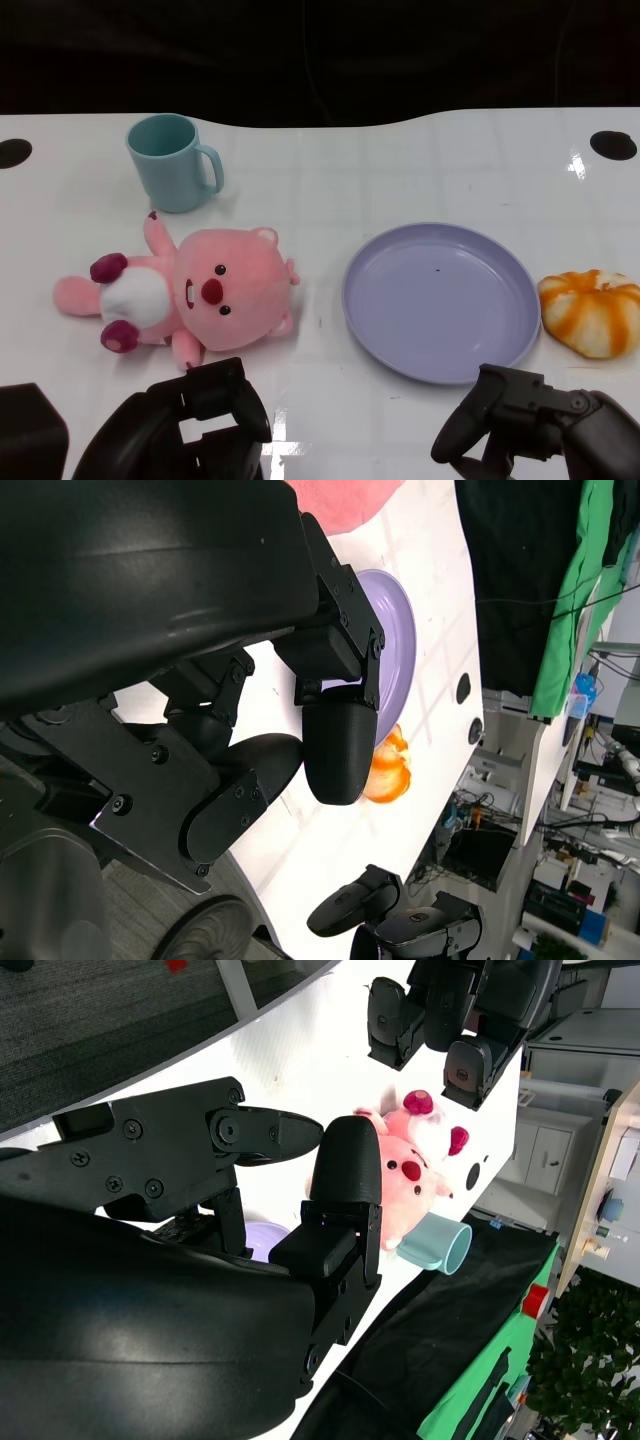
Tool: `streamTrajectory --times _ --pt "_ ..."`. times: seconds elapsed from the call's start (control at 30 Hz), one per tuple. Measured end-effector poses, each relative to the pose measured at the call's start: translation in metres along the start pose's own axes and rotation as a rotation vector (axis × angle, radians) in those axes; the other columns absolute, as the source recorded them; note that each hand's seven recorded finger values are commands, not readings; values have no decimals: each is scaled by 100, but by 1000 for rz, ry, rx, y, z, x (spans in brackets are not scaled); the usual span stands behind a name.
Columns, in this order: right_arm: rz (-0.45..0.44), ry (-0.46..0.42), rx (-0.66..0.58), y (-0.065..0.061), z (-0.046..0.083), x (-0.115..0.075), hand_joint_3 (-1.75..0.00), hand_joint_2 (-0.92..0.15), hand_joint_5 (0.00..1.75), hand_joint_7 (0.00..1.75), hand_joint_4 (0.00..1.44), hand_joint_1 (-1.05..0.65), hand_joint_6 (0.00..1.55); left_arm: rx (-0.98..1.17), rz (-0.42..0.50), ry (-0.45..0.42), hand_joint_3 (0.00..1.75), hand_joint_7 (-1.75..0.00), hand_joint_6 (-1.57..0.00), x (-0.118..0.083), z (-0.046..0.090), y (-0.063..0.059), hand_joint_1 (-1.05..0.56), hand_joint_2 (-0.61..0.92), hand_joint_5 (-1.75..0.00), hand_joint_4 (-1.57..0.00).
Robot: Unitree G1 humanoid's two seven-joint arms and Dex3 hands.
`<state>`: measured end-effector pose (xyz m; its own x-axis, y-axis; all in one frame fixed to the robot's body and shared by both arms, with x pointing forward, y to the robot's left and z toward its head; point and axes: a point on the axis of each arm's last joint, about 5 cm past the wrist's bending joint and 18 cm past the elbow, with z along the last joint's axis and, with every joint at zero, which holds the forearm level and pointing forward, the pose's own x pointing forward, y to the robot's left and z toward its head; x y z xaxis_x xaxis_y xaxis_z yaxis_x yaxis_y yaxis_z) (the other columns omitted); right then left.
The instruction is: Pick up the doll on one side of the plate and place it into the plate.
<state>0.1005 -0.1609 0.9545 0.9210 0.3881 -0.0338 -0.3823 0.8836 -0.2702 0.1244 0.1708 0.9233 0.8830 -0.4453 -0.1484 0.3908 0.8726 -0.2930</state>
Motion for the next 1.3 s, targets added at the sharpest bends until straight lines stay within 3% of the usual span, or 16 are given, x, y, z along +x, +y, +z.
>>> streamTrajectory --times 0.3,0.57,0.67,0.77,0.87,1.0,1.3 --pt "2 -2 0 0 0 1 -36 -92 159 130 65 -26 58 -3 39 -60 125 -112 -71 0 2 1 -19 42 -146 -73" --pt "10 -2 5 3 0 2 -35 -92 159 130 65 -26 59 43 94 -154 56 -50 -68 0 9 5 -21 74 -109 -53" --pt "15 0 10 4 0 3 -35 -92 159 130 65 -25 58 87 113 -200 35 -35 -65 1 14 8 -25 83 -104 -45" --pt "14 -5 8 4 1 4 -35 -92 159 130 65 -25 59 106 121 -237 26 -29 -63 1 17 10 -28 86 -101 -41" --pt "13 -10 6 4 1 5 -35 -92 159 130 65 -26 59 172 145 -248 11 -20 -55 3 21 12 -43 91 -93 -29" --pt "13 -8 8 4 2 6 -35 -92 159 130 65 -26 58 319 189 -296 8 -16 -51 6 32 18 -45 92 -89 -22" --pt "10 -8 7 4 2 5 -34 -92 158 130 66 -25 59 782 296 -316 2 -8 -46 16 49 32 -49 92 -79 -17"
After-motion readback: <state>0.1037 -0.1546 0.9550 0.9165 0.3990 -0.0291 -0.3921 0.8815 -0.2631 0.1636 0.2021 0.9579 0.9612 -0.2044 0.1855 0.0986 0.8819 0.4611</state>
